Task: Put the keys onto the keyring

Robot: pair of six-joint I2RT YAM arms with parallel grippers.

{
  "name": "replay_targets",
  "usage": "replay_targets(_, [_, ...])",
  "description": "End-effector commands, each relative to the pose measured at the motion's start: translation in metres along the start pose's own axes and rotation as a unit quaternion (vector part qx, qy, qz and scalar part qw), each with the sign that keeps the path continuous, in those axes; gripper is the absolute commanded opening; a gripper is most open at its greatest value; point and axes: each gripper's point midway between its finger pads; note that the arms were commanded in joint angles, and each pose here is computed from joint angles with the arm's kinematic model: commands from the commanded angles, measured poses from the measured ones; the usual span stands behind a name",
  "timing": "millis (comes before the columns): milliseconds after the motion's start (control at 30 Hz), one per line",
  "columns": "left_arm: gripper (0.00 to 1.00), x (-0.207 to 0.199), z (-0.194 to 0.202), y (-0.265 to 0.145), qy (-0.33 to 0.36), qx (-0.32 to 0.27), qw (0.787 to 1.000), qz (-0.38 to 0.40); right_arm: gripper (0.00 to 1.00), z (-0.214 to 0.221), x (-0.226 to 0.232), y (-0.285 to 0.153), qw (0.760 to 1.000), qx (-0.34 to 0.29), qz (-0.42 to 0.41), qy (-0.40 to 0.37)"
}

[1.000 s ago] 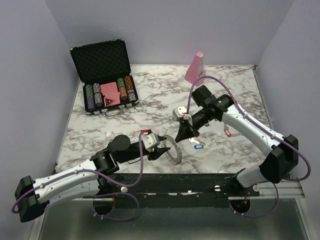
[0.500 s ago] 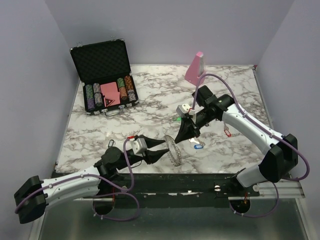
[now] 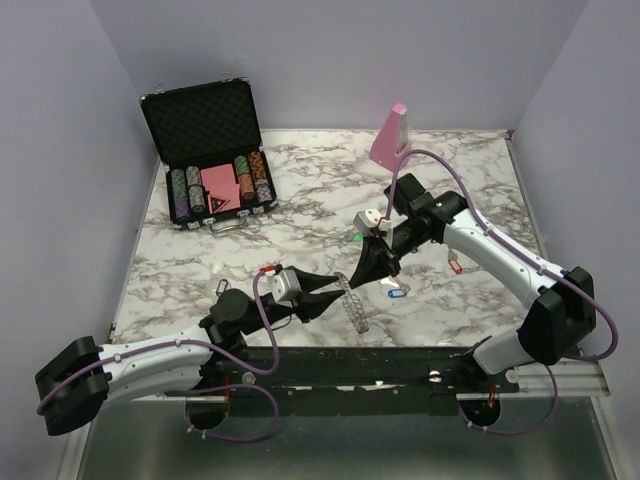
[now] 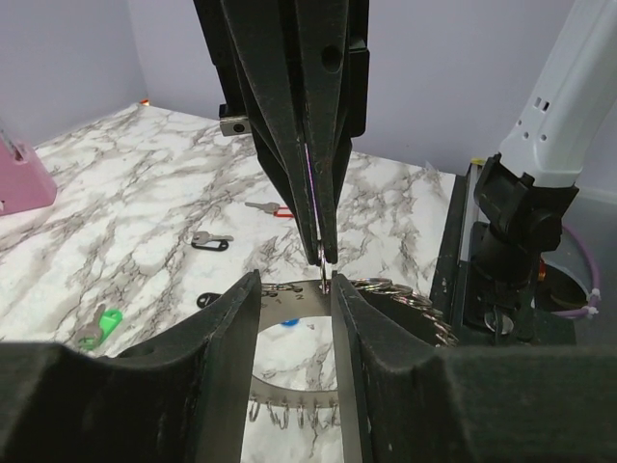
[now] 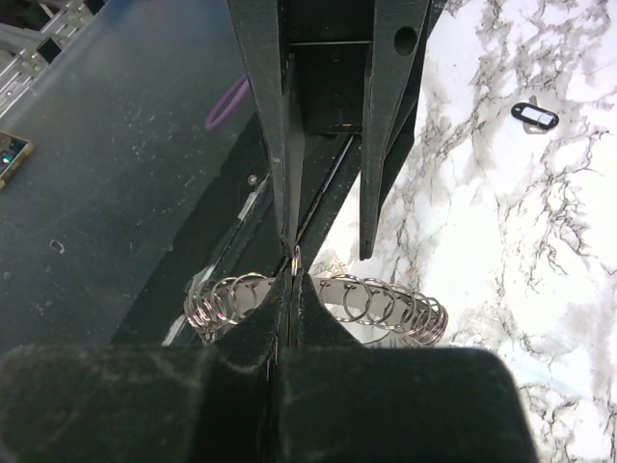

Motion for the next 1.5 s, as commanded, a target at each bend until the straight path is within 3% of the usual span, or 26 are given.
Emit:
replay_targets(0, [0.41,-0.003,-0.022,0.009,0.001,-0.033,0.999,0.013,0.01,-0.007,0.002,0.002,1.000,-0.025,-0.014,-0.006])
replay_targets(333, [0.24,-0.007,-0.019,0.016,0.003,-0.025,0.999,0.029,0.01,-0.007,0.001,0.002,1.000,-0.025,-0.013,-0.005])
replay_targets(867, [0.29,-0.005,-0.004,0.005,-0.001,0.001,1.000,0.019,0.01,-0.008,0.000,0.001,1.000,-0.023,-0.008,-0.004])
replay_targets(1300, [0.29,-0.007,0.006,0.008,-0.004,0.019,1.000,0.025,0.01,-0.008,-0.001,0.001,1.000,-0.024,-0.009,0.000])
replay_targets(1467, [0.24,-0.009,0.005,0.011,-0.003,0.019,0.999,0.031,0.01,-0.008,-0.001,0.001,1.000,-0.024,-0.009,-0.002])
Point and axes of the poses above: each gripper's point midway between its finger pads, its own y axis out along the fingers, its own x axis along the line the jaws close on, z = x × y, and after that the axes turned 6 degrees about y, right-handed
